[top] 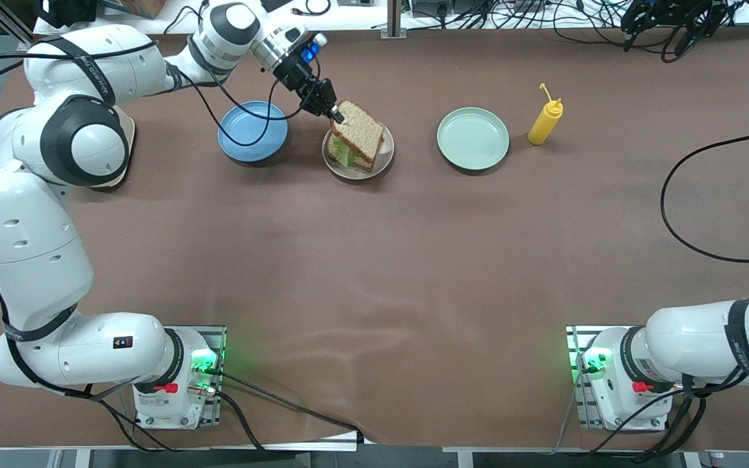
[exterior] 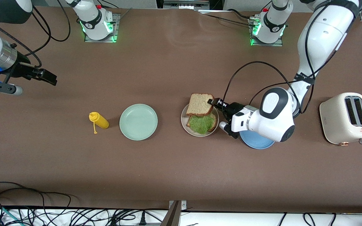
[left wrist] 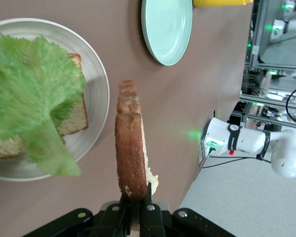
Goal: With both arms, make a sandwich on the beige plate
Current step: 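Carry the bread over the sandwich while the right gripper withdraws, then lower the bread onto the lettuce and open the left gripper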
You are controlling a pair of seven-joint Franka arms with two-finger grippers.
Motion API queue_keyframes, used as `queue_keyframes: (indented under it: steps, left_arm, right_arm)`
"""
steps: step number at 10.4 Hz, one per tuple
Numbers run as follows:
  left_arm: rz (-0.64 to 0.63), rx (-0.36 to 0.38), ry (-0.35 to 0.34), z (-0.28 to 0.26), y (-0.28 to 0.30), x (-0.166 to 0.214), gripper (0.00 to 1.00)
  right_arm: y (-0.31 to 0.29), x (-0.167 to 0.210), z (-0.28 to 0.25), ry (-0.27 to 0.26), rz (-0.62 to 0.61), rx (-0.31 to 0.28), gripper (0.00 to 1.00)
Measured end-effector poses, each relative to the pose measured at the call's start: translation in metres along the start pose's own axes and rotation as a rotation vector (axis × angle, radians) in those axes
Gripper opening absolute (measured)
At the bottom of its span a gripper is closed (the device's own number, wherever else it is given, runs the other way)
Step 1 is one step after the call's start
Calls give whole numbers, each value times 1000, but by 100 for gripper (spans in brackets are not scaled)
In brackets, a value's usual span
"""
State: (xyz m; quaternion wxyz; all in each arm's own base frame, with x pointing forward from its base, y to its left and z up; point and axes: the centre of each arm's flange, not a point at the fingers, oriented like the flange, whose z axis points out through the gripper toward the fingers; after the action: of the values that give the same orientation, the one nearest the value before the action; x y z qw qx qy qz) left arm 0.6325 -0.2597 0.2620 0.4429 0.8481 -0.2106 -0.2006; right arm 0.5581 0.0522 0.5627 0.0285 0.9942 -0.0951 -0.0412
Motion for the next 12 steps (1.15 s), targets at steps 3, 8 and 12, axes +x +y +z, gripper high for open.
queue_keyframes:
  steps: [3, 8, 12]
  left_arm:
    - [31, -109, 10, 19, -46, 2, 9]
    - [49, -150, 33, 26, -83, 1, 9]
    - [50, -115, 83, 8, -89, 6, 59]
  right_arm:
    - [-9, -4, -2, -1, -17, -2, 100]
    - [-30, -11, -5, 4, -55, 1, 100]
    - [-34, -9, -9, 30, -56, 25, 100]
